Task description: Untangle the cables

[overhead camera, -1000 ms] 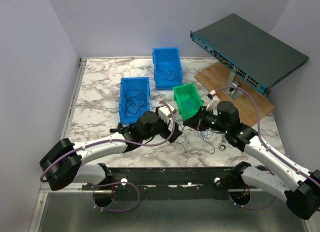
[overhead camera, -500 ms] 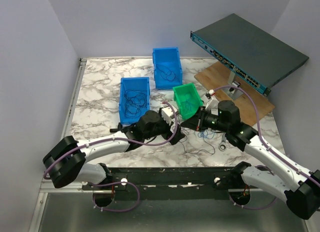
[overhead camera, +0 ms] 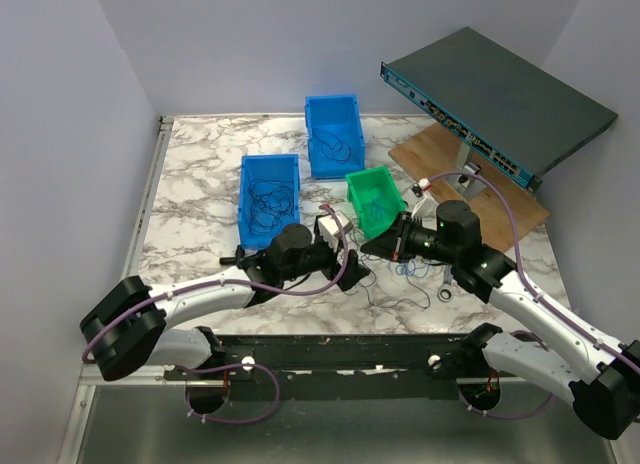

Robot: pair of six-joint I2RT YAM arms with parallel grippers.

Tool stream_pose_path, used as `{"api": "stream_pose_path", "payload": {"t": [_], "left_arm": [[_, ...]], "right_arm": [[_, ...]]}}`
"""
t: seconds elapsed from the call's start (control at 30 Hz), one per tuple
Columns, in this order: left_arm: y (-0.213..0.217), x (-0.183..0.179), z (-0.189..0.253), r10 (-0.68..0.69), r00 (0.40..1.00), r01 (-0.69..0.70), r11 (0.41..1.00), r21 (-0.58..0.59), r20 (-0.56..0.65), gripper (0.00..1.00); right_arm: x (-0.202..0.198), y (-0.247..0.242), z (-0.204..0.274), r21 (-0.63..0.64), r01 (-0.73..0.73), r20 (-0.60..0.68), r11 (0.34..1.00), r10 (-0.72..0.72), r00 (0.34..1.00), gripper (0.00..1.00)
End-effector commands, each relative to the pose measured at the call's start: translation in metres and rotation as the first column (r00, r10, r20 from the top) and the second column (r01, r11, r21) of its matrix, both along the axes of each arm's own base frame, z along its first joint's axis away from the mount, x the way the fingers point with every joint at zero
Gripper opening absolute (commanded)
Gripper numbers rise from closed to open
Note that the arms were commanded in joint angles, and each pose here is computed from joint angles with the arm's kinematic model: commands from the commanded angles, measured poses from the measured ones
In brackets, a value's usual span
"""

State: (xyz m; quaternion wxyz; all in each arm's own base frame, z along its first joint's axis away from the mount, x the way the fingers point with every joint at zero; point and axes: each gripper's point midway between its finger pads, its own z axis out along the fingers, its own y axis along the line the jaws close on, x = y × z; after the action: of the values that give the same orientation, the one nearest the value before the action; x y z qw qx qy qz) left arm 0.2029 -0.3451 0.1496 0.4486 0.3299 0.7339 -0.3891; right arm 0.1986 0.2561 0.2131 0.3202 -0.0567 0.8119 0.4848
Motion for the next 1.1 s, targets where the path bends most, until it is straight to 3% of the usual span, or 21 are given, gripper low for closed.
{"api": "stream_pose_path", "payload": {"t": [0.0,0.47,0.6,0.67,0.73,0.83,0.87,0.97,1.0,1.07], "left_arm": [[0.005,-0.010,0.028,-0.027,0.997,0.036,0.993,-0.114,0.076,0.99],[-0.004,-0.007,0.021,-0.054,0.998,0.055,0.993,-0.104,0.013,0.98],[-0.007,-0.004,0.021,-0.067,0.998,0.066,0.993,-0.102,-0.011,0.92],[-0.010,-0.007,0.021,-0.103,0.994,0.099,0.988,-0.114,-0.029,0.82],[-0.013,-0.007,0.021,-0.119,0.992,0.113,0.986,-0.120,-0.039,0.61],[-0.013,-0.005,0.020,-0.107,0.994,0.101,0.988,-0.120,-0.038,0.13],[-0.010,-0.002,0.019,-0.093,0.995,0.088,0.989,-0.115,-0.037,0.01],[-0.003,0.005,0.017,-0.044,0.998,0.039,0.994,-0.106,-0.042,0.00],[0.000,0.009,0.017,-0.030,0.998,0.025,0.994,-0.105,-0.047,0.00],[0.006,0.013,0.016,-0.013,0.998,0.007,0.994,-0.105,-0.060,0.00]], "right_arm": [[0.003,0.000,0.008,0.007,0.014,0.032,1.000,-0.015,0.999,0.01],[-0.004,0.011,0.020,0.067,-0.045,0.039,0.997,0.042,0.998,0.01],[-0.008,0.013,0.024,0.083,-0.059,0.041,0.995,0.055,0.998,0.01],[-0.010,0.013,0.022,0.084,-0.062,0.036,0.994,0.059,0.998,0.01],[-0.010,0.012,0.019,0.078,-0.060,0.029,0.995,0.058,0.998,0.01],[-0.008,0.006,0.013,0.059,-0.021,0.032,0.998,0.019,0.999,0.03],[-0.006,0.003,0.010,0.044,0.003,0.029,0.999,-0.004,1.000,0.17],[0.005,-0.016,-0.001,-0.035,0.124,0.031,0.992,-0.123,0.992,0.71],[0.009,-0.024,-0.003,-0.061,0.169,0.043,0.984,-0.167,0.985,0.78],[0.012,-0.038,-0.004,-0.091,0.235,0.075,0.968,-0.229,0.971,0.83]]}}
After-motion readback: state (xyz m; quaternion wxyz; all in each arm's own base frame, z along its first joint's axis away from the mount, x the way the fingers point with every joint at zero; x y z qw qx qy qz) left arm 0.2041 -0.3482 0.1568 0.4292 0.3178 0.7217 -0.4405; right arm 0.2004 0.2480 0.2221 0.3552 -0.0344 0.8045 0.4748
